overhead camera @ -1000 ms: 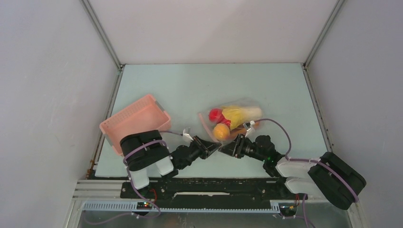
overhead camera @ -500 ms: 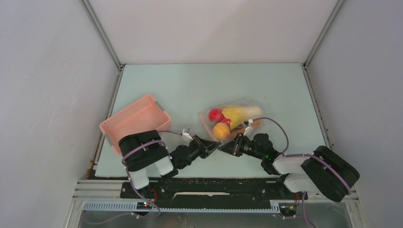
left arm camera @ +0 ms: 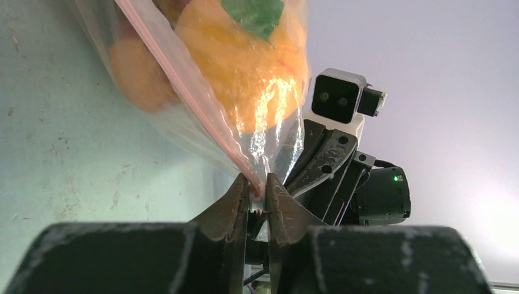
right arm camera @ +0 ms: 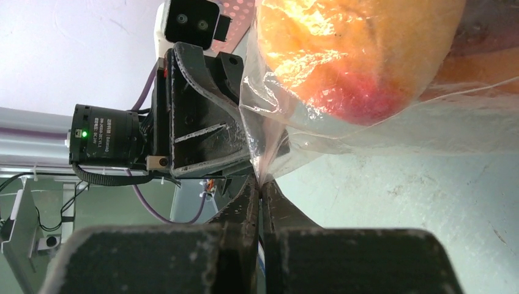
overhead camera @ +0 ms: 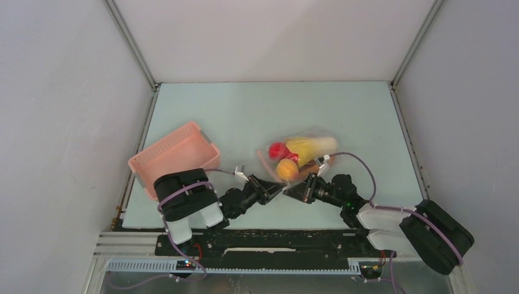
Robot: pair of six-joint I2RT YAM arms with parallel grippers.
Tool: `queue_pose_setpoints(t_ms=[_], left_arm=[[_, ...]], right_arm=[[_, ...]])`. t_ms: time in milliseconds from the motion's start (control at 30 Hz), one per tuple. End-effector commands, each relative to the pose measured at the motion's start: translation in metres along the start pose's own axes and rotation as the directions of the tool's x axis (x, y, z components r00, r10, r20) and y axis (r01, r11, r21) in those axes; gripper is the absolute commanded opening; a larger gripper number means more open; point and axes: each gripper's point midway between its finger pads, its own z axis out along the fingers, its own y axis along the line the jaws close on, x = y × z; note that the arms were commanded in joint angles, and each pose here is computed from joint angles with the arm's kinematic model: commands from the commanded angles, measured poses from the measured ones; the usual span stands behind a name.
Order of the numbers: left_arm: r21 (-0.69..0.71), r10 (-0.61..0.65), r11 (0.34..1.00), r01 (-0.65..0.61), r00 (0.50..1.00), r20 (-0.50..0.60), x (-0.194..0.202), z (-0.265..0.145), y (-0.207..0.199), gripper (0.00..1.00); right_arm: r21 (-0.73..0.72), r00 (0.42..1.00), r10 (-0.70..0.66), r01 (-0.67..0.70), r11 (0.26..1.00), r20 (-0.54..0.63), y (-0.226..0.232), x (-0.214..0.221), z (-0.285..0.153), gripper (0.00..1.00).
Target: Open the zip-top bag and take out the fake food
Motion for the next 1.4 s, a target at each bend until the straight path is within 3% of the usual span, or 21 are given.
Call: queue_pose_setpoints(t_ms=[0,667,833,967,1367], left_arm=[[-0.009,0.013,1.0,-0.013,0.997,0.082,-0.018,-0.004,0.006,0.17],[-0.079,0.052,0.996,-0.04,0.985,0.163,-0.041,-0.009,0.026,0.19],[-0.02,0.035,0.999,-0.034,0.996,0.079,-0.022,-0.003,0.01,0.43],[0.016,0.028,0.999,-0.028,0.999,0.031,-0.005,-0.004,-0.004,0.56],[0.0,-0.002,1.0,0.002,1.0,-0.026,0.019,0.004,-0.001,0.58]], right_arm=[[-0.036,0.999,-0.045,0.044,0.998,-0.029,0.01,0.006,-0.011,0.0],[0.034,0.996,-0.083,0.083,0.996,0.02,0.002,-0.003,-0.062,0.0],[0.013,0.997,-0.08,0.079,0.997,0.01,0.006,-0.003,-0.059,0.0],[-0.001,0.997,-0.082,0.082,0.997,0.007,0.009,-0.005,-0.054,0.0],[-0.026,0.997,-0.082,0.082,0.996,-0.009,0.021,-0.004,-0.035,0.0]])
